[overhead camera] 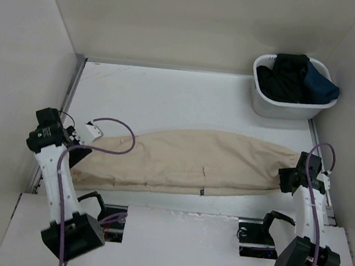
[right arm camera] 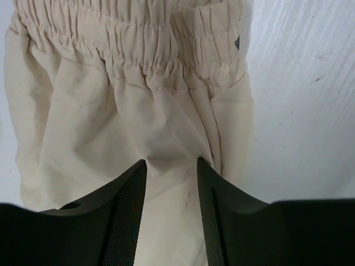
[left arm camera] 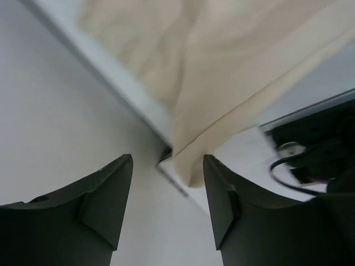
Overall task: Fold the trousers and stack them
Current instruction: Fold the trousers
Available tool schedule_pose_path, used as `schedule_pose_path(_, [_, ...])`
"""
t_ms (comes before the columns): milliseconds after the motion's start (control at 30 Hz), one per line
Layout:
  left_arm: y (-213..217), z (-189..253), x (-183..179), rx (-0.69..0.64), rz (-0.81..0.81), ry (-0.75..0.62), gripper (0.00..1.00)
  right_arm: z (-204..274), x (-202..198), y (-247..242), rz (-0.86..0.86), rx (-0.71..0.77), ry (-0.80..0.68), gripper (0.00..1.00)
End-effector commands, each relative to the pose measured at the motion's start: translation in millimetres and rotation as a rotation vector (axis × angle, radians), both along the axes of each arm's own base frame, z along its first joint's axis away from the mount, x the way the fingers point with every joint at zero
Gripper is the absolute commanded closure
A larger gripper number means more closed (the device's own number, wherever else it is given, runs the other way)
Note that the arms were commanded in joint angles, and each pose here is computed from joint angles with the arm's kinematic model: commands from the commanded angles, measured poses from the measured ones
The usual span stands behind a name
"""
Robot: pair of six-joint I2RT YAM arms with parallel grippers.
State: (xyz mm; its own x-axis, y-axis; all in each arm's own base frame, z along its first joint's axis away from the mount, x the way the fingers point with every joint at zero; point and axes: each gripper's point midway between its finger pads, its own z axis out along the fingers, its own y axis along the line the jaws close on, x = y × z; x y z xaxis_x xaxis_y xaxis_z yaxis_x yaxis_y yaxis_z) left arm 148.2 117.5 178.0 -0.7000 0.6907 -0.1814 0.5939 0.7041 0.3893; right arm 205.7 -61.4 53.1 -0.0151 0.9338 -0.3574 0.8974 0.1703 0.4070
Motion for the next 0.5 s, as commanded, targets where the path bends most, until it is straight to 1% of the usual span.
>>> schedule_pose_path(0, [-68, -52, -68, -0.367, 0.02, 0.377, 0.48, 18, 9, -7, -0.007, -0.02, -0.041, 0.54])
schedule_pose_path(67, [-50, -67, -61, -0.288, 0.028, 0.381, 0.48, 21, 11, -10, -0.013, -0.03, -0.048, 0.53])
schedule_pose_path(100, [-42, -75, -59, -0.256, 0.035, 0.397, 0.53, 21, 11, -10, -0.015, -0.031, -0.049, 0.53])
schedule_pose_path(200, [-31, -88, -58, -0.246, 0.058, 0.469, 0.78, 21, 11, -12, -0.034, -0.03, -0.06, 0.52])
schedule_pose_path(233, [-28, -89, -57, -0.254, 0.072, 0.487, 0.8, 20, 11, -13, -0.034, -0.031, -0.055, 0.52])
schedule_pose_path(267, [-27, -88, -58, -0.263, 0.084, 0.497, 0.78, 19, 10, -13, -0.031, -0.031, -0.051, 0.51])
schedule_pose_path(333, [-27, -83, -63, -0.281, 0.095, 0.534, 0.64, 14, 7, -11, -0.027, -0.025, -0.031, 0.5])
schedule_pose_path(400, [-29, -74, -67, -0.284, 0.077, 0.551, 0.58, 10, 4, -10, -0.035, -0.019, -0.027, 0.48])
schedule_pose_path(467, [-25, -63, -63, -0.247, 0.064, 0.513, 0.54, 9, 4, -10, -0.048, -0.013, -0.032, 0.48])
